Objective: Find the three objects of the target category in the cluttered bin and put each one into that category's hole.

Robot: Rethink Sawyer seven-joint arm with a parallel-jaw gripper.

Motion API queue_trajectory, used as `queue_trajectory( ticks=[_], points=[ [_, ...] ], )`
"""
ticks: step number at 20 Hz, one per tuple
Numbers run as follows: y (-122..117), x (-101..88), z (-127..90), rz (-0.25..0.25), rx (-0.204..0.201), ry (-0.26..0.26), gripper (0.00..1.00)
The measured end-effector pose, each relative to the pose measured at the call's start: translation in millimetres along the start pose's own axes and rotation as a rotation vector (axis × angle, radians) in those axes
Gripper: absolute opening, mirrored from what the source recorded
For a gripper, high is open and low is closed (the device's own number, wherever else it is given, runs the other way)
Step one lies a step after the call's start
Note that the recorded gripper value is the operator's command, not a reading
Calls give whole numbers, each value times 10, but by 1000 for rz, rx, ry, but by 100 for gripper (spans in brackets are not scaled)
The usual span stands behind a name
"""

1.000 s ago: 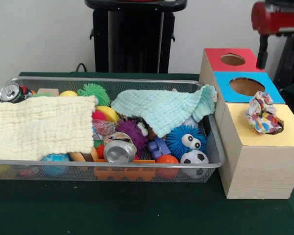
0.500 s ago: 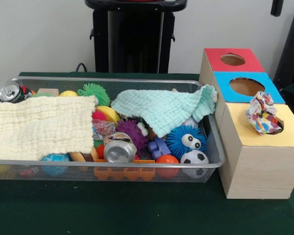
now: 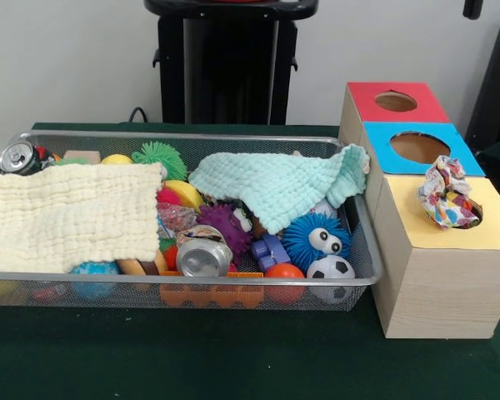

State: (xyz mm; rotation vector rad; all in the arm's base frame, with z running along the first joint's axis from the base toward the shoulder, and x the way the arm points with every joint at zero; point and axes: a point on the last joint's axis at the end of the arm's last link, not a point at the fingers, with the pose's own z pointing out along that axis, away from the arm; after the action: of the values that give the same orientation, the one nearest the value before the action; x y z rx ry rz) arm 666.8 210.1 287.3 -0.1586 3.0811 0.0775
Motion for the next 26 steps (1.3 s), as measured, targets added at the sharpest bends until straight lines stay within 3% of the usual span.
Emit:
queue_trajectory(
  ticks=[6, 16, 22, 26],
  points=[
    [-4, -14, 45, 0, 2, -18, 100],
    [41, -127, 145, -11, 15, -124, 100],
    [127, -164, 424, -29, 28, -200, 100],
    [164, -67, 719, -39, 42, -209, 100]
  ],
)
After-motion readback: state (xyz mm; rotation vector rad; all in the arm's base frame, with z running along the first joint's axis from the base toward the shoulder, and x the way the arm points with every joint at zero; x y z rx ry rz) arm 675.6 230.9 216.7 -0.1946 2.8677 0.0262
